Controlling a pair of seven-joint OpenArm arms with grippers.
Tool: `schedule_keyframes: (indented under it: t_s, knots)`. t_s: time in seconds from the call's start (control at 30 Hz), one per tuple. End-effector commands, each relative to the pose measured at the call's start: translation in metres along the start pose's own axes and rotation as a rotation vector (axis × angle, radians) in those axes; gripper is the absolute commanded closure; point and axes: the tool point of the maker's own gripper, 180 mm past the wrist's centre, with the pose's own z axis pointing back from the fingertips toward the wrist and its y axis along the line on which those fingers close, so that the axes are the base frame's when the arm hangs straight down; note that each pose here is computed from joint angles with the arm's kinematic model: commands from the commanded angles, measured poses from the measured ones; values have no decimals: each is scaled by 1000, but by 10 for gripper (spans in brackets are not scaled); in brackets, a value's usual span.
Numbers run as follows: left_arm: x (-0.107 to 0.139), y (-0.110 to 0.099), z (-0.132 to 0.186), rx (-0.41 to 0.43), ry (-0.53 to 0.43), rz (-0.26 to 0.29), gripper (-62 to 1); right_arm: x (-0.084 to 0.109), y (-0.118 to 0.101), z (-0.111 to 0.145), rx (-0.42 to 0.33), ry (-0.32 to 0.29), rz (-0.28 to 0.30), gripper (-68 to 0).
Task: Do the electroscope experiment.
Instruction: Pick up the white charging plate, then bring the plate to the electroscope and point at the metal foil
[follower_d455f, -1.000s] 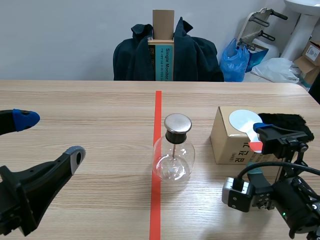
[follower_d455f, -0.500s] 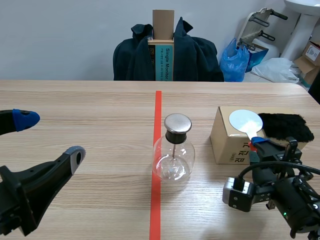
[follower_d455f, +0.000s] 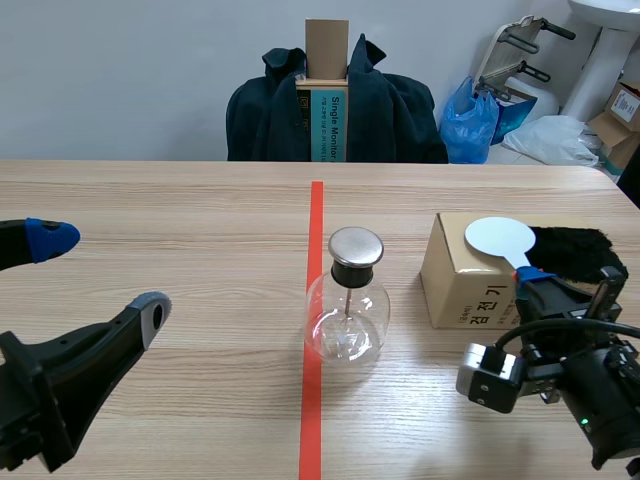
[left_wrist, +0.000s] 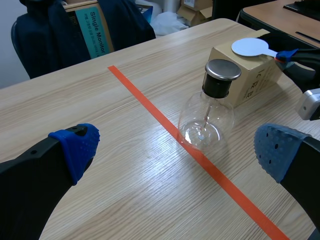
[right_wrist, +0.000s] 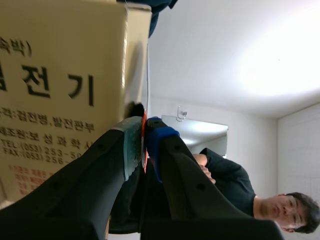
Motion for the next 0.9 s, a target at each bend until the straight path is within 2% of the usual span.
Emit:
schedule_keyframes:
  t_s: [0.0, 0.27, 0.37, 0.53, 0.67, 0.73, 0.87]
  knots:
    - [9, -3, -2, -7, -33, 1, -623, -17, -23, 0, -66, 31, 11, -8]
    - [9, -3, -2, -7, -32, 1, -623, -35, -90, 12, -228, 74, -28, -8]
    - [9, -3, -2, -7, -32, 0, -623, -45, -129, 17, -348, 109, -57, -8]
    - [2, -2, -1, -5, -7, -10, -620, -61, -177, 21, -482, 166, -108, -8]
    - [-23, 6, -9, -8, 84, -13, -188, -69, -208, 26, -572, 199, -140, -8]
    - [-36, 11, -18, -26, 114, -17, -29, -72, -222, 29, -611, 212, -156, -8]
    - [-58, 26, -40, -58, 126, -19, -19, -73, -243, 35, -672, 237, -179, -8]
